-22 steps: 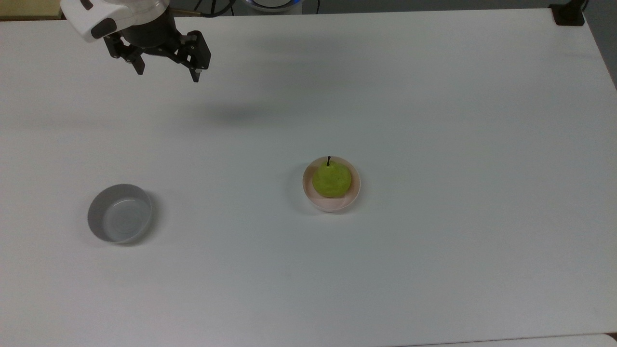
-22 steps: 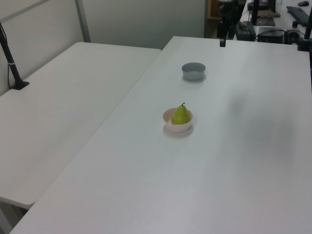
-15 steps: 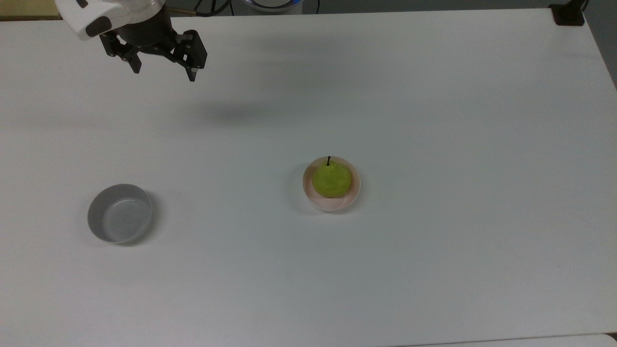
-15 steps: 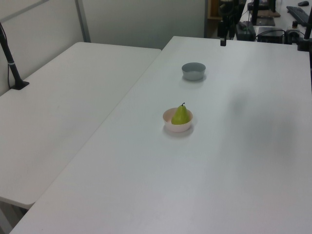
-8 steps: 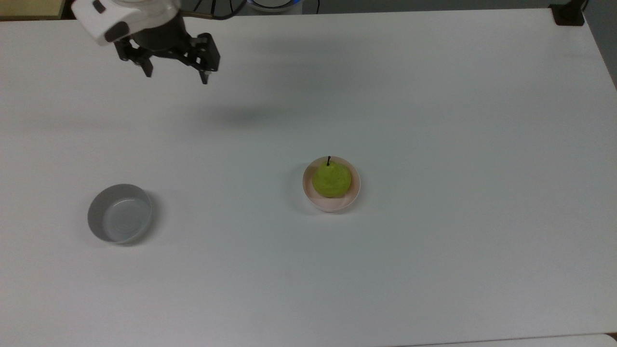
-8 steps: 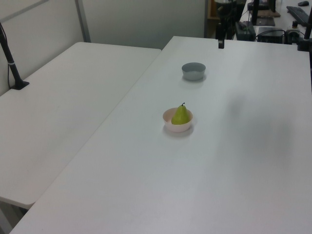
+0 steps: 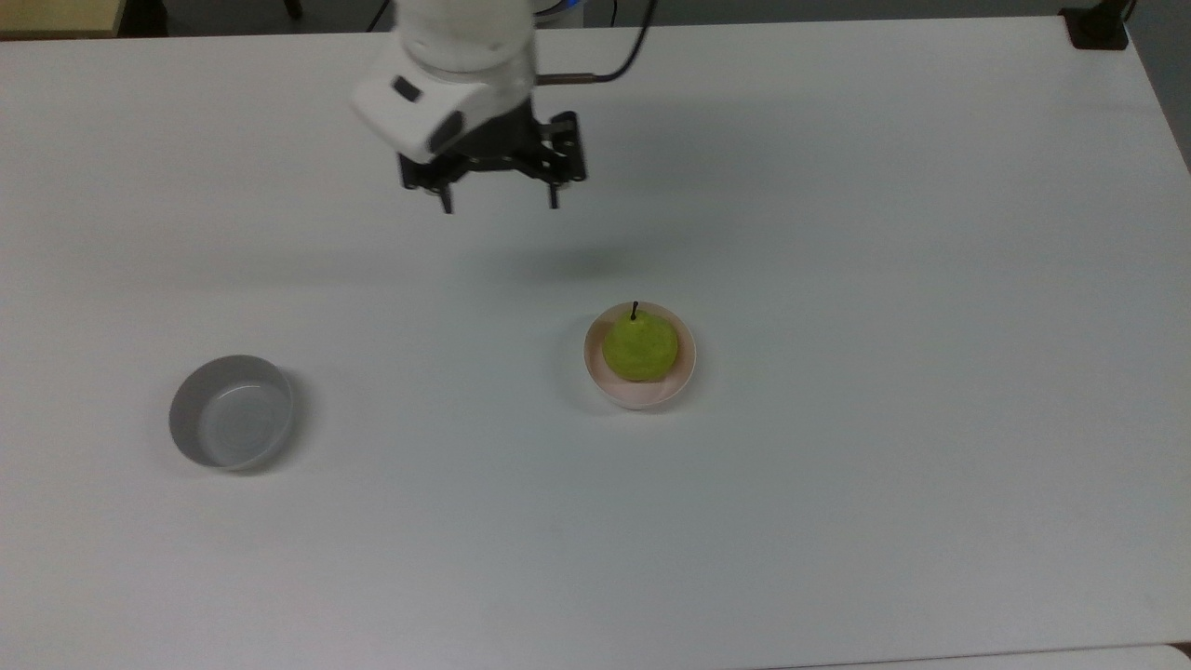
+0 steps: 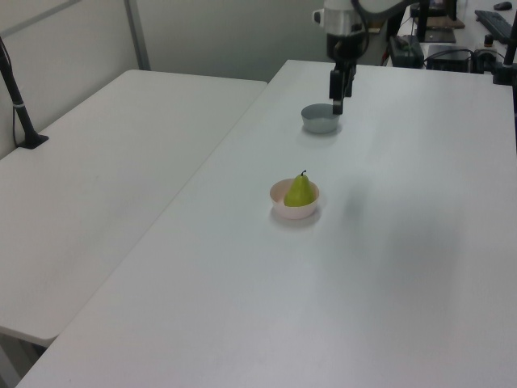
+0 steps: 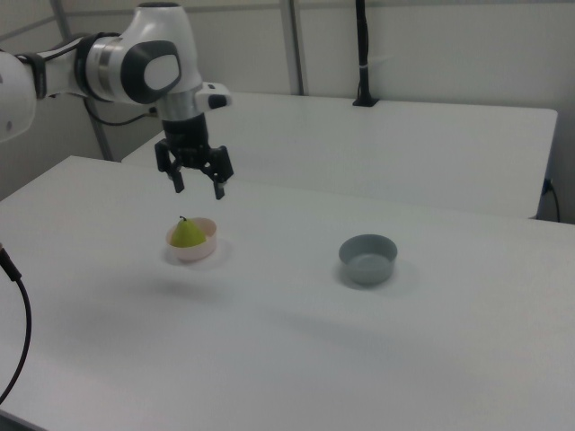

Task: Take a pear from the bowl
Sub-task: 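Move the open gripper over the green pear in the pink bowl, then lower the gripper around the pear and close on it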

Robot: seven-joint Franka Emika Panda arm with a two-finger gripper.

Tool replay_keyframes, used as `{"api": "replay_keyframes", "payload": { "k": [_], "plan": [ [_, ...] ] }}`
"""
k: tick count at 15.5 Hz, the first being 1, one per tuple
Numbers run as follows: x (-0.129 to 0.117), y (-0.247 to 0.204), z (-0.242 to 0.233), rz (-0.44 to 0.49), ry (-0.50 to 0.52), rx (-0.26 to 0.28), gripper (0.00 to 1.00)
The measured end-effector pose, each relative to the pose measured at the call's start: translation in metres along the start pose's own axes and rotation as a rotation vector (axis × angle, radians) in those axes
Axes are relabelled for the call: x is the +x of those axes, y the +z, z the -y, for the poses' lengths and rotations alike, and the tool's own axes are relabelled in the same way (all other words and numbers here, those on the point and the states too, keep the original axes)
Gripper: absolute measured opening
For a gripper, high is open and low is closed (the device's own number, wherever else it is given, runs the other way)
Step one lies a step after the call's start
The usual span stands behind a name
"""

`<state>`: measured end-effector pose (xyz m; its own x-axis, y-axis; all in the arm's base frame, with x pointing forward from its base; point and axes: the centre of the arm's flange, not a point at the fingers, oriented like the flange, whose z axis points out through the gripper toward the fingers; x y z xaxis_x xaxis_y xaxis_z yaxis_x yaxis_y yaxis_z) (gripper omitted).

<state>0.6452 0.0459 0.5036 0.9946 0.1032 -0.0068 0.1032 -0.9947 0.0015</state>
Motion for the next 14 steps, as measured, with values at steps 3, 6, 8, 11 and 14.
{"api": "replay_keyframes", "payload": {
  "k": [3,6,8,11,14],
  "plan": [
    [0.009,0.014,0.046,-0.016,-0.021,-0.008,1.0],
    [0.022,0.05,0.08,-0.02,-0.045,-0.027,1.0],
    [0.031,0.081,0.092,-0.011,-0.058,-0.042,1.0],
    [0.043,0.129,0.101,0.005,-0.07,-0.066,1.0],
    [0.049,0.15,0.118,-0.015,-0.076,-0.077,1.0]
  ]
}}
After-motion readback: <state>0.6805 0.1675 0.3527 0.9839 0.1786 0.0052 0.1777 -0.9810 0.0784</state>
